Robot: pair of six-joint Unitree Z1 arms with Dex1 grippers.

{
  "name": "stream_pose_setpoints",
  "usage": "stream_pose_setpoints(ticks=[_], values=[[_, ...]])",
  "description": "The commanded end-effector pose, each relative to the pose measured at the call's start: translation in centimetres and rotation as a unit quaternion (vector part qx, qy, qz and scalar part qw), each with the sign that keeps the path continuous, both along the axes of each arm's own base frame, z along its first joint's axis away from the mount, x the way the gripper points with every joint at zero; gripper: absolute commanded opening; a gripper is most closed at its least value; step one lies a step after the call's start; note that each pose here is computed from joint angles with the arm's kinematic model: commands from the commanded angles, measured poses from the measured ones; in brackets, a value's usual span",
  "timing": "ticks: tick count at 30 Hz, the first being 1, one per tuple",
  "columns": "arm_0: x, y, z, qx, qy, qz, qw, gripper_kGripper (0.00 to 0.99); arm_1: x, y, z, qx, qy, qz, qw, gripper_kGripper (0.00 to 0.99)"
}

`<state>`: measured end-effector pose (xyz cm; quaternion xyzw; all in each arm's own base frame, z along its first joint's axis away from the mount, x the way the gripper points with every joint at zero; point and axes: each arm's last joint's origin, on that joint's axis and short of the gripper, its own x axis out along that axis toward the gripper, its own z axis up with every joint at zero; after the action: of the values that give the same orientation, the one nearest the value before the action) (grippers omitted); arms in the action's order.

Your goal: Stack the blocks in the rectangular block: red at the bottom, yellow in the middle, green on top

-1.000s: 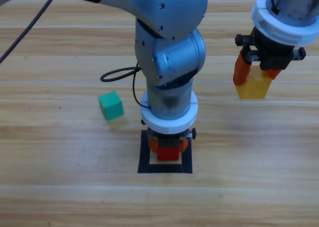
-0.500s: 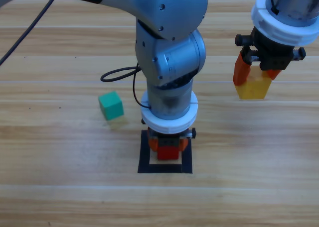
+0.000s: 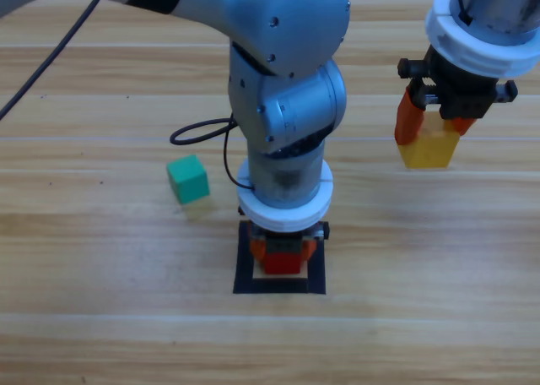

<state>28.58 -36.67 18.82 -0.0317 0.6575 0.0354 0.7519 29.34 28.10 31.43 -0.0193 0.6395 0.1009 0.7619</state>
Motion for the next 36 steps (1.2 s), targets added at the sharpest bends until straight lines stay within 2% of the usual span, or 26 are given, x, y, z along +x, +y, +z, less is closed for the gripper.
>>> stream_pose_setpoints(ticks=[1, 30, 34, 36], values=[[-0.41, -0.51, -3.24, 0.031, 0.015, -0.007, 0.999, 0.031, 1.06, -0.66, -1.73, -0.023, 0.017, -0.014, 0.999, 0.029], [-0.59, -0.20, -3.03, 0.034, 0.012, -0.001, 0.999, 0.413, 1.18, -0.57, -1.94, -0.025, 0.017, -0.014, 0.999, 0.029], [-0.62, -0.15, -3.09, 0.035, 0.013, 0.002, 0.999, 0.515, 1.13, -0.61, -1.92, -0.026, 0.018, -0.015, 0.999, 0.029], [-0.68, -0.19, -3.02, 0.034, 0.012, 0.003, 0.999, 0.603, 1.15, -0.60, -1.92, -0.025, 0.017, -0.014, 0.999, 0.029]])
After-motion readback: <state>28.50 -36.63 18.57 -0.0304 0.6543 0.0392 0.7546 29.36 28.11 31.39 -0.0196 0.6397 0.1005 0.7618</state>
